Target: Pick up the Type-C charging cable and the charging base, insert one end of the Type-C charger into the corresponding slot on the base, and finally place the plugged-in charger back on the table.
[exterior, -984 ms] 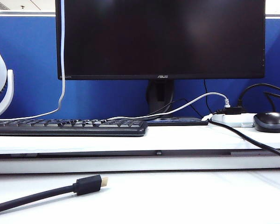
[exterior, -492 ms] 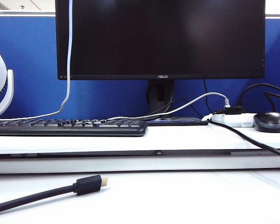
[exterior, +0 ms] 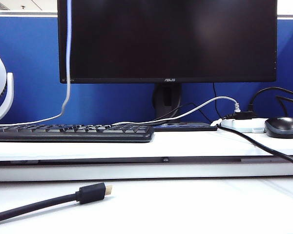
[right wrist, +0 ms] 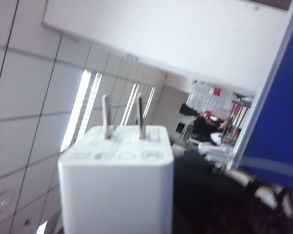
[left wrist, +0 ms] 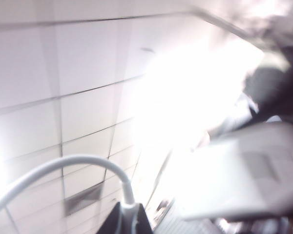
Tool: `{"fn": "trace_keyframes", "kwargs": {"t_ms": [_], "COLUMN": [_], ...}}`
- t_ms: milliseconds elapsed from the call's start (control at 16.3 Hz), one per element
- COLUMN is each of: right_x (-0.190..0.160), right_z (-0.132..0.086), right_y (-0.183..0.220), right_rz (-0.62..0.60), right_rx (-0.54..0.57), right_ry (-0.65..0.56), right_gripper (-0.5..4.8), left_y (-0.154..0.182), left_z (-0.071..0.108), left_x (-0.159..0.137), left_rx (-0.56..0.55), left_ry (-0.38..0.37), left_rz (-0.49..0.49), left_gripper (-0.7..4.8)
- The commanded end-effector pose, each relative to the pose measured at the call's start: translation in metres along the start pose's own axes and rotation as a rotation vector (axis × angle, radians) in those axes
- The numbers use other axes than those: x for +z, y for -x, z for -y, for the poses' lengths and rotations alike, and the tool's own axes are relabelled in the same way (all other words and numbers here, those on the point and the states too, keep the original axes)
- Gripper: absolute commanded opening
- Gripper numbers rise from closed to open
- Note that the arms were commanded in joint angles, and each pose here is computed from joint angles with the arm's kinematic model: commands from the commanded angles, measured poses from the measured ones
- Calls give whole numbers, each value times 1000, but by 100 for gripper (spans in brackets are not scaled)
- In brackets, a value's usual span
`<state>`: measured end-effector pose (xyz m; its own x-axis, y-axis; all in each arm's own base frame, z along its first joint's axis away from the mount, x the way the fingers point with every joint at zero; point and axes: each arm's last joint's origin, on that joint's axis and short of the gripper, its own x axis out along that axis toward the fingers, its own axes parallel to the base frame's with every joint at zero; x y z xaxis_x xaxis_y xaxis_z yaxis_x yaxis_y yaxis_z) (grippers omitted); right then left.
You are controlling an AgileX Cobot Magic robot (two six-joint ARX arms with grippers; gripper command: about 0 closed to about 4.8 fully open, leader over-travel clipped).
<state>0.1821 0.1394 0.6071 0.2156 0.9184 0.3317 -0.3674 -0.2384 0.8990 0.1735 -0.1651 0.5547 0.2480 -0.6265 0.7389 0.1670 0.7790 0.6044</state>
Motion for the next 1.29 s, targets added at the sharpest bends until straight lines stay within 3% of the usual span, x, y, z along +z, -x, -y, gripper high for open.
{"fn": "trace_keyframes", "kwargs": {"t_ms": [61,184,246,430,738,861,1106,1291], "right_x": [-1,-2,-2,-1,-3,-4,-1,7], "right_z": [-7,-8,-7,-3,-5,-6,2,9], "right_y": [2,3,3,3,7,8,16,35], "right_rz": [0,1,10,47,76,87,138,236], "right_rx": [34,35,27,-15,-37,-44,-163,-335], "right_ry": [34,65,106,156,207,217,280,365], "right_gripper": [-6,-6,-6,-6,-6,-6,-6,-6], "left_y": [1,1,2,4,4,4,4,21], "left_z": [-10,-12,-16,-20,-22,-22,-4,27], "left_x": [11,13,17,20,22,22,-11,-62], "left_rx": [103,116,161,170,183,180,107,-36], "left_ry": [208,308,475,694,917,948,799,806], "left_rz": [78,105,155,187,236,240,-152,-642], "left_gripper": [-5,-5,-5,-5,-5,-5,-5,-5]}}
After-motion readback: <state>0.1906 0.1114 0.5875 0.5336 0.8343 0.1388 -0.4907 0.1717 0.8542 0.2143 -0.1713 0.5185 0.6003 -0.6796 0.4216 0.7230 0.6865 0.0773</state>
